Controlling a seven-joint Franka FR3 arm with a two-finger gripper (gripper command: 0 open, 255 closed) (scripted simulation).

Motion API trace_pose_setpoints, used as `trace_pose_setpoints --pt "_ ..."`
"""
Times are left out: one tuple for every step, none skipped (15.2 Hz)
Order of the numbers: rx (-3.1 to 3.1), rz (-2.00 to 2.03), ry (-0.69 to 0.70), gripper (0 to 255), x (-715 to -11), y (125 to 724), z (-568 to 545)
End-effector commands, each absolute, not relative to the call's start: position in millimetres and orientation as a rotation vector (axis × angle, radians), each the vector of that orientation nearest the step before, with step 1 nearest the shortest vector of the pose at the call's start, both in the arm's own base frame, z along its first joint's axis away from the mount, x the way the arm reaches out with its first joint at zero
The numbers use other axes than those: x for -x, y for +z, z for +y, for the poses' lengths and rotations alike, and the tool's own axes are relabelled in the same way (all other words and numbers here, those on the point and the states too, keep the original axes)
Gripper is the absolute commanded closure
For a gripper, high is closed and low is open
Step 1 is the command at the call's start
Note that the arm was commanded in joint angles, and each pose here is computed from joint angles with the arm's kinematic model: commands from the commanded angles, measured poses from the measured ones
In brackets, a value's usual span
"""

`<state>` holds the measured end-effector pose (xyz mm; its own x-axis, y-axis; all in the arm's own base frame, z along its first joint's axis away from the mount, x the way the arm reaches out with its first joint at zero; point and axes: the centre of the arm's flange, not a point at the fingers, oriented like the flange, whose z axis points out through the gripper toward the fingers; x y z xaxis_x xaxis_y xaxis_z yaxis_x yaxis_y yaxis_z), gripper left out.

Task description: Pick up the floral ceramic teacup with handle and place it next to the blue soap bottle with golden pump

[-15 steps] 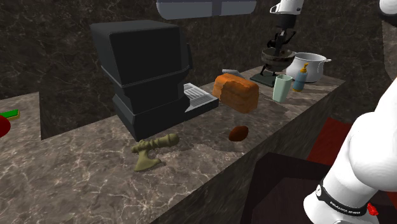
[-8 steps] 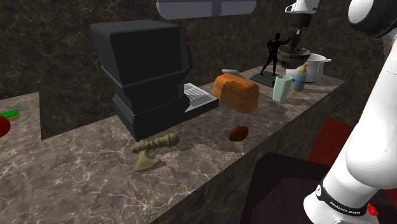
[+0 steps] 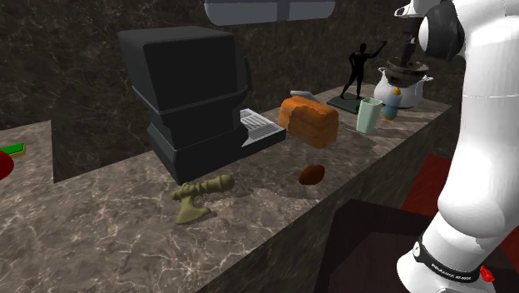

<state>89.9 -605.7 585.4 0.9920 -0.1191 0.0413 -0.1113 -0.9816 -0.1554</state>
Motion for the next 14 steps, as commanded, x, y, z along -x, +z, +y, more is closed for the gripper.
trace_pose_setpoints --pt "2.982 0.169 -0.077 255 -69.3 587.3 -622.4" --pt "2.982 0.169 -0.077 255 -59.2 587.4 -630.9" --pt "2.982 0.169 -0.077 255 -49.1 587.4 -639.4" --pt "2.982 0.169 -0.077 255 -39.0 587.4 -647.9" --pt "2.982 0.169 -0.077 255 -28.9 587.4 -656.4" --pt "2.982 0.169 -0.077 255 -18.8 587.5 -664.9" --pt "2.982 0.169 -0.077 255 -8.7 587.5 -673.4" --pt "2.982 0.169 -0.077 255 3.8 587.6 -683.9" --pt "2.982 0.169 -0.077 255 3.8 582.3 -683.9" --pt "2.982 0.169 -0.077 255 3.8 577.0 -683.9" --pt "2.982 0.169 -0.077 255 3.8 571.7 -683.9" --pt "2.982 0.169 -0.077 255 3.8 566.4 -683.9" --pt "2.982 0.169 -0.077 255 3.8 561.2 -683.9" --pt "2.982 0.169 -0.077 255 3.8 555.9 -683.9"
